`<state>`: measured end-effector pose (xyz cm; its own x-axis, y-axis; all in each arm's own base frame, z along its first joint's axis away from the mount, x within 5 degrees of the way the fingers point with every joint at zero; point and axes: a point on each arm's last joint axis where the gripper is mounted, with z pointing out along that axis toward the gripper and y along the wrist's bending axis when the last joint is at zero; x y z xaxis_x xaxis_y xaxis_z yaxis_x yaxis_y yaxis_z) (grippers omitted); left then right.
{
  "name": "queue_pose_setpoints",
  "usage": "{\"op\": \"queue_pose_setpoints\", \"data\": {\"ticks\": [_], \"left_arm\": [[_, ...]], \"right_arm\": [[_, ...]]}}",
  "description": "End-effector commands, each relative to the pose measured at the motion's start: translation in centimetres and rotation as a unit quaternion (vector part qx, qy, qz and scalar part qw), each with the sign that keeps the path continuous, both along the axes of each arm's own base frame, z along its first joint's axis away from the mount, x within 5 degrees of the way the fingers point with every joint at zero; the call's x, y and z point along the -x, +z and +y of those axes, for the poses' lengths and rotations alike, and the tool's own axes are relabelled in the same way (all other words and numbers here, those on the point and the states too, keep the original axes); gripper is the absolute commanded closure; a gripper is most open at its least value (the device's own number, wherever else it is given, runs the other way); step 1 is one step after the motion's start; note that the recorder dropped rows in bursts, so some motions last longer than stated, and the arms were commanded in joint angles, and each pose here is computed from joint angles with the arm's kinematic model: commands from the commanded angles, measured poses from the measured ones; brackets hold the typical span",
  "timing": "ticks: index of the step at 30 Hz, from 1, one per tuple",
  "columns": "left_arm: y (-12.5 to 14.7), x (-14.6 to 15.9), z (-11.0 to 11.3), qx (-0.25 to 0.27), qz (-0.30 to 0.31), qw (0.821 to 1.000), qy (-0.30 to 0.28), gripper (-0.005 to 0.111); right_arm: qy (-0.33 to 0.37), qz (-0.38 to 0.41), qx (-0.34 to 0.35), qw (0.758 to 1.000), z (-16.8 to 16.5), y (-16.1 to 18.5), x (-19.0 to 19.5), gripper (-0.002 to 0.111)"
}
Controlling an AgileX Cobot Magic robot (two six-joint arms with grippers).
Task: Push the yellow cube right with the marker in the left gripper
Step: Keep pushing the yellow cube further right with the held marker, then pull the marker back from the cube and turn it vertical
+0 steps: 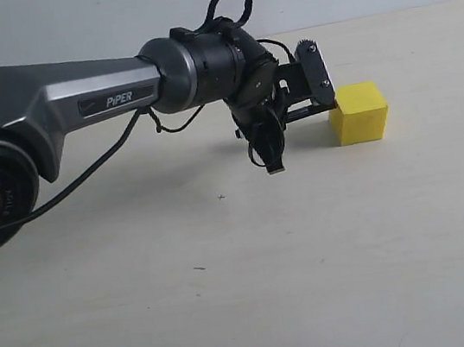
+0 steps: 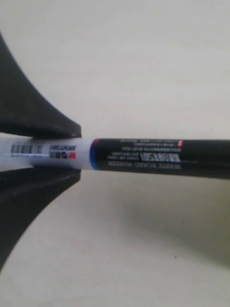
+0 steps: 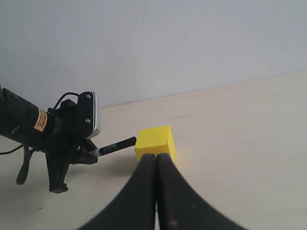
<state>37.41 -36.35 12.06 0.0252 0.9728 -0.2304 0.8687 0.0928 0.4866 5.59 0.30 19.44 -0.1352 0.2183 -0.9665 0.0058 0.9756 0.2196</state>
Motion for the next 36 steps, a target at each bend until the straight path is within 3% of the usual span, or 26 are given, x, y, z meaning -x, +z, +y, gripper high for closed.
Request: {"op": "queue_pose_setpoints", "data": {"ticks": [1, 7, 19, 24, 29, 32, 36], "left_arm": [[0.2, 0.2, 0.5, -0.021, 0.014, 1.000, 0.014, 0.107], [0.1, 0.5, 1.1, -0.051, 0.035, 0.998, 0.031, 0.107], [2.0, 1.4, 3.1, -0.082, 0.080, 0.980, 0.164, 0.107], [3.4, 1.8, 3.4, -0.051, 0.097, 0.966, 0.233, 0.107], [3.5, 2.4, 3.2, 0.014, 0.172, 0.943, 0.286, 0.107], [3.5, 2.4, 3.7, 0.023, 0.187, 0.925, 0.330, 0.107], [4.1, 2.8, 3.9, 0.033, 0.194, 0.915, 0.351, 0.107]], "right_arm": [[0.000, -0.001, 0.004, 1.000, 0.0, -0.1, 0.0, 0.108], [0.000, -0.001, 0.004, 1.000, 0.0, -0.1, 0.0, 0.108], [0.000, -0.001, 0.004, 1.000, 0.0, -0.1, 0.0, 0.108], [0.000, -0.001, 0.004, 1.000, 0.0, -0.1, 0.0, 0.108], [0.000, -0.001, 0.004, 1.000, 0.0, -0.1, 0.0, 0.108], [0.000, -0.001, 0.004, 1.000, 0.0, -0.1, 0.0, 0.108], [0.000, -0.001, 0.004, 1.000, 0.0, -0.1, 0.0, 0.108]]}}
